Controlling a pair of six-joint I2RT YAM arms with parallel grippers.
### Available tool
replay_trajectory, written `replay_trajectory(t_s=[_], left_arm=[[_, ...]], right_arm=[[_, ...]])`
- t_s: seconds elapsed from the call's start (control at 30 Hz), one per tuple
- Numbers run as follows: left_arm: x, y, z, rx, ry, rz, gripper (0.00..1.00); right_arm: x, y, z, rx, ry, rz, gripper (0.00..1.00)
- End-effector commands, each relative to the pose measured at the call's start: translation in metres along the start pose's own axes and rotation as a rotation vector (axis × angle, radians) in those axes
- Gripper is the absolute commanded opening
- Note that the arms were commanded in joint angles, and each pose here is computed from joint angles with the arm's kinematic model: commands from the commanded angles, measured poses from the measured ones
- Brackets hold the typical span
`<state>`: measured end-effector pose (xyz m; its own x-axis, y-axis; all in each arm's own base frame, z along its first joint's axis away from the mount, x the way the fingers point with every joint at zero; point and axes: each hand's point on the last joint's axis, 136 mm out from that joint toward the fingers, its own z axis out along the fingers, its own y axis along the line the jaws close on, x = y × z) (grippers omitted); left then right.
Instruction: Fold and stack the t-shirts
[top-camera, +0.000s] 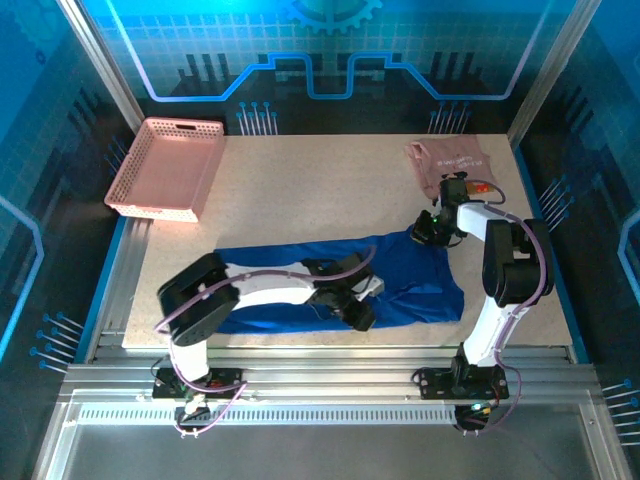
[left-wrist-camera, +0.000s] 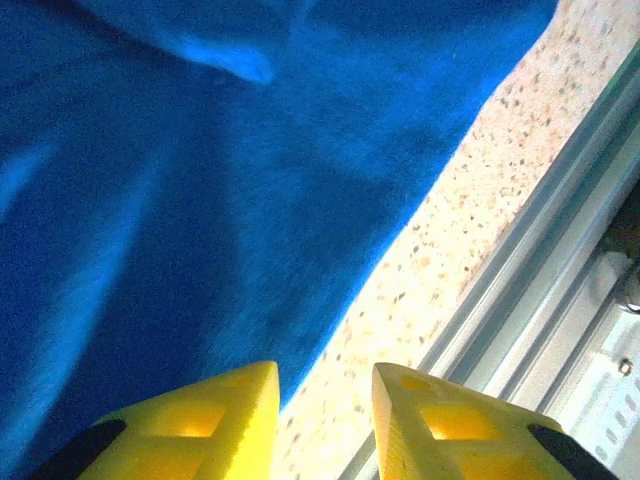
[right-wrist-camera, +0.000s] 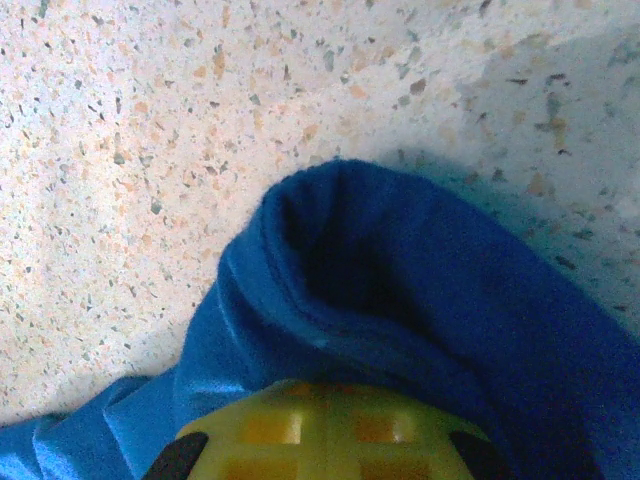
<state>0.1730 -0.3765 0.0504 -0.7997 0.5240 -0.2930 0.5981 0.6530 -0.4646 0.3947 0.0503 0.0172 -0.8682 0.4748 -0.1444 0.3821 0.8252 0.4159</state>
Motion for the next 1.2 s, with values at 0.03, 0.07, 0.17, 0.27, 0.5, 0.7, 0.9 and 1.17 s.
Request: replay_trajectory(t_s=[0.03, 0.07, 0.17, 0.27, 0.5, 0.7, 0.9, 1.17], left_arm=[[-0.034, -0.008, -0.048, -0.03, -0.228, -0.016, 0.32], [-0.035, -0.006, -0.055, -0.037, -0.256, -0.027, 0.32], [-0.045, 0.003, -0.08, -0.025, -0.364, -0.111, 0.34], [-0.05, 0.022, -0.094, -0.018, -0.414, -0.223, 0.4], [-0.041, 0.088, -0.117, -0.193, -0.421, -0.469, 0.5], [0.019, 0.15, -0.168, -0.336, -0.474, -0.848, 0.78], [0.111, 0.195, -0.201, -0.427, -0.488, -1.187, 0.88], [0.152, 0.208, -0.202, -0.463, -0.406, -1.308, 0.9]], right_arm=[[0.01, -0.012, 0.0, 0.068, 0.025, 0.004, 0.1], [0.009, -0.008, -0.004, 0.051, 0.016, -0.004, 0.12], [0.01, 0.007, -0.02, 0.001, -0.009, -0.054, 0.21], [0.02, 0.021, -0.04, -0.02, -0.022, -0.13, 0.35], [0.064, 0.02, -0.07, -0.021, -0.008, -0.209, 0.46], [0.119, -0.032, -0.079, 0.086, 0.066, -0.115, 0.53], [0.143, -0.084, -0.098, 0.177, 0.062, 0.052, 0.71], [0.133, -0.096, -0.114, 0.239, 0.032, 0.13, 0.74]])
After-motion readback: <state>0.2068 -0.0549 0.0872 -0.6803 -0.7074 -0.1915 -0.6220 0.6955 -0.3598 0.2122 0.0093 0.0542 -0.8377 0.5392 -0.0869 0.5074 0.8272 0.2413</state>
